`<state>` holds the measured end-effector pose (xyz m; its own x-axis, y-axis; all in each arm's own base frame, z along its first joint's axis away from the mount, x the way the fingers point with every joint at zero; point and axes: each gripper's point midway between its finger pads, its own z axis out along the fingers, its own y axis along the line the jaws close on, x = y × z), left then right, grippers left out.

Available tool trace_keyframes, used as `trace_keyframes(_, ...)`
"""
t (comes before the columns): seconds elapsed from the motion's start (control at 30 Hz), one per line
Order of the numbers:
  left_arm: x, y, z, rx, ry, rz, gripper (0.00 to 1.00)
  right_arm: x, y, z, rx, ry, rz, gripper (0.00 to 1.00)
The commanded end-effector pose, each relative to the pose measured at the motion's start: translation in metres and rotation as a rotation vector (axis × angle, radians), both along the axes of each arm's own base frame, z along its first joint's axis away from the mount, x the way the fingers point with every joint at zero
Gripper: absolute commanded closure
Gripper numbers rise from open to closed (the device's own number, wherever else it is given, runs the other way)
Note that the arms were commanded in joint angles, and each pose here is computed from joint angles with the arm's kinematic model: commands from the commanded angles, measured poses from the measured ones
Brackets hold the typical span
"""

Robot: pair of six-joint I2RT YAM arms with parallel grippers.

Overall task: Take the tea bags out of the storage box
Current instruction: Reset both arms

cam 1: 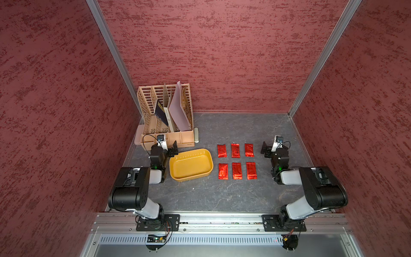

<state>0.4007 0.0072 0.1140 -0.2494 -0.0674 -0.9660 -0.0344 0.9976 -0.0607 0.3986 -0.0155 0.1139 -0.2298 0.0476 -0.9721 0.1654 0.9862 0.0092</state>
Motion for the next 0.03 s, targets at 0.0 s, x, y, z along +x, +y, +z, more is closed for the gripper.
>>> trace_keyframes(0.0,0.0005,0.0004,0.0014,-0.007,-0.004,-0.002,0.0,0.0021,0.0018,0.0051,0.008,-0.019,0.017,0.02)
